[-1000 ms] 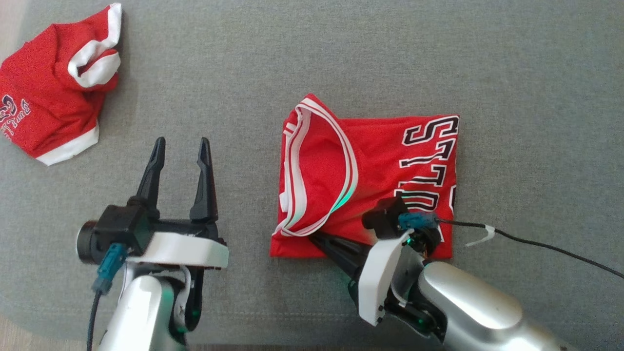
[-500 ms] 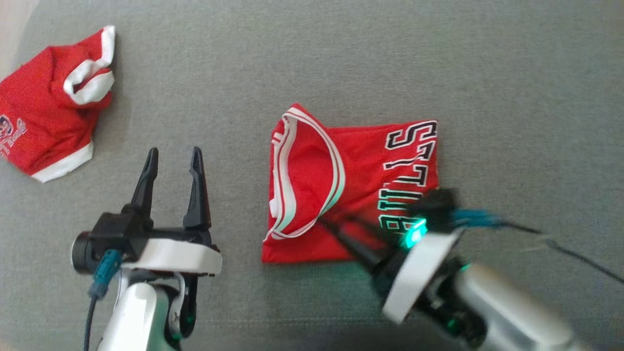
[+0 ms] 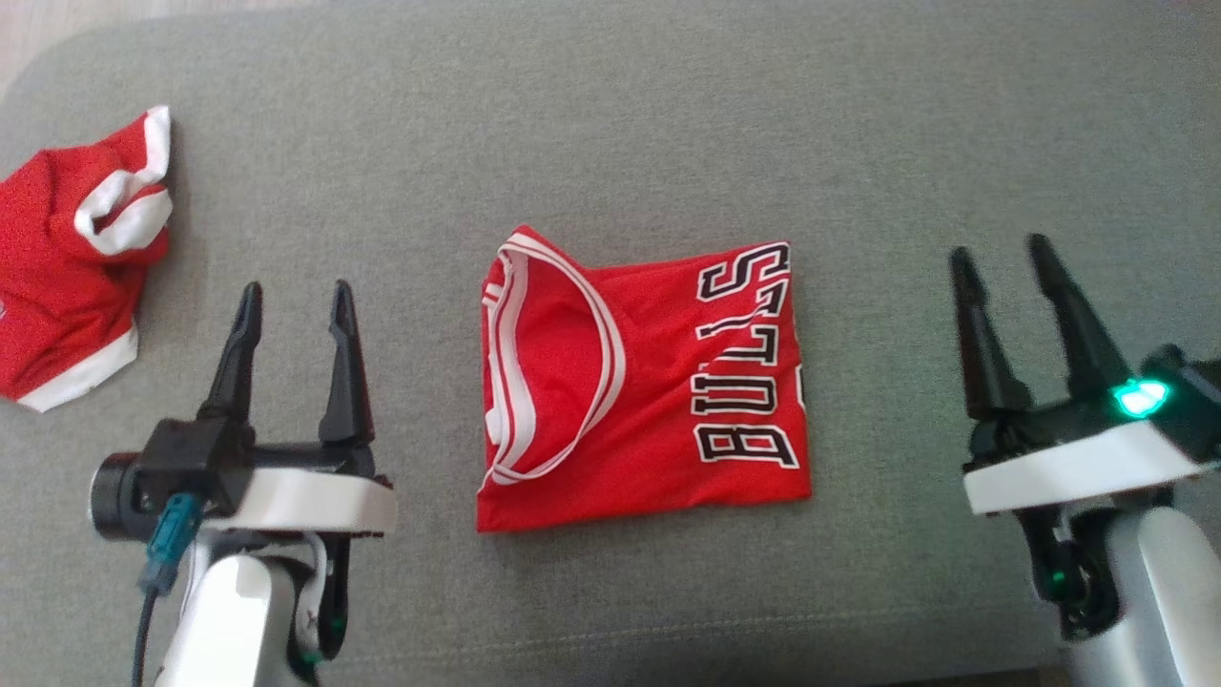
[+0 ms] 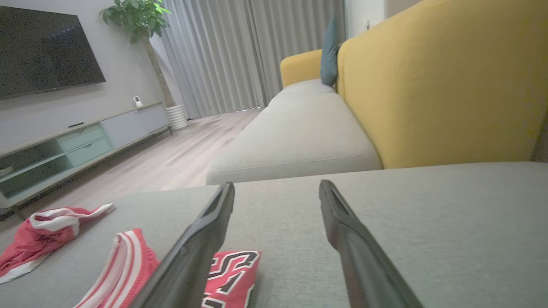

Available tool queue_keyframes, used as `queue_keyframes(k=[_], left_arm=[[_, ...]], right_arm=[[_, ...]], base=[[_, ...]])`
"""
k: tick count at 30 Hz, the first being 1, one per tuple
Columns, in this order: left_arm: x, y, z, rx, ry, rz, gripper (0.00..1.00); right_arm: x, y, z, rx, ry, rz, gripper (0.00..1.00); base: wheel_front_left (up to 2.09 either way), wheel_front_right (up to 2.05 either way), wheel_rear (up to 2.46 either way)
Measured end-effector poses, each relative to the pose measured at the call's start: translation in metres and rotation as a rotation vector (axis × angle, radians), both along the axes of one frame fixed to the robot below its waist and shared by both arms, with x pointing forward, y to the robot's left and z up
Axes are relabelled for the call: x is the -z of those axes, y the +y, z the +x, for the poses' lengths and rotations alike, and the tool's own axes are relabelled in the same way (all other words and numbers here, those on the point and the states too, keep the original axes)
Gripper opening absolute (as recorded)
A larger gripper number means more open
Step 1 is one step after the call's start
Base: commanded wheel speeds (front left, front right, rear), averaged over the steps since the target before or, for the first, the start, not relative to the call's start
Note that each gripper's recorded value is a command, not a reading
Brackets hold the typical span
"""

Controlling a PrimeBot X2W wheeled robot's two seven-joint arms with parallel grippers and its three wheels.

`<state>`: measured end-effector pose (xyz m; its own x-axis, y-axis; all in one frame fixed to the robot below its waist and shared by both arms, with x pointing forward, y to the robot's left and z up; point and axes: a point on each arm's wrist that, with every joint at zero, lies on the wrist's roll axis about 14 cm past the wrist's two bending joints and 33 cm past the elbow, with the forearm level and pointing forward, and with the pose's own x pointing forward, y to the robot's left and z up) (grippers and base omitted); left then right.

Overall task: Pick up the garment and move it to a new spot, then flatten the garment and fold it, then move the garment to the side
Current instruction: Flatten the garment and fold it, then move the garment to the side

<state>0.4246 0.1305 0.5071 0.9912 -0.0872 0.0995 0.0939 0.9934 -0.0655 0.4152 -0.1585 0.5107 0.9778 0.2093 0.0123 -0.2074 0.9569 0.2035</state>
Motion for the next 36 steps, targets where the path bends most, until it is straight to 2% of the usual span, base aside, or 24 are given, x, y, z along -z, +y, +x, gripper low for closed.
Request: queue_keyframes(k=[7, 23, 36], left_arm=[[-0.003, -0.001, -0.009, 0.014, -0.005, 0.013, 1.00], [0.002, 0.008, -0.044, 0.002, 0.024, 0.024, 1.00], [0.002, 0.006, -0.053, 0.010, 0.025, 0.031, 1.00]], right_arm=[[-0.001, -0.028, -0.018, 0.103, -0.004, -0.033, 1.00], [-0.010, -0.030, -0.052, 0.127, -0.001, -0.052, 1.00], [-0.010, -0.031, -0.065, 0.139, 0.020, -0.058, 1.00]], base=[[0.00, 0.00, 0.00], [0.00, 0.00, 0.00], [0.00, 0.00, 0.00]])
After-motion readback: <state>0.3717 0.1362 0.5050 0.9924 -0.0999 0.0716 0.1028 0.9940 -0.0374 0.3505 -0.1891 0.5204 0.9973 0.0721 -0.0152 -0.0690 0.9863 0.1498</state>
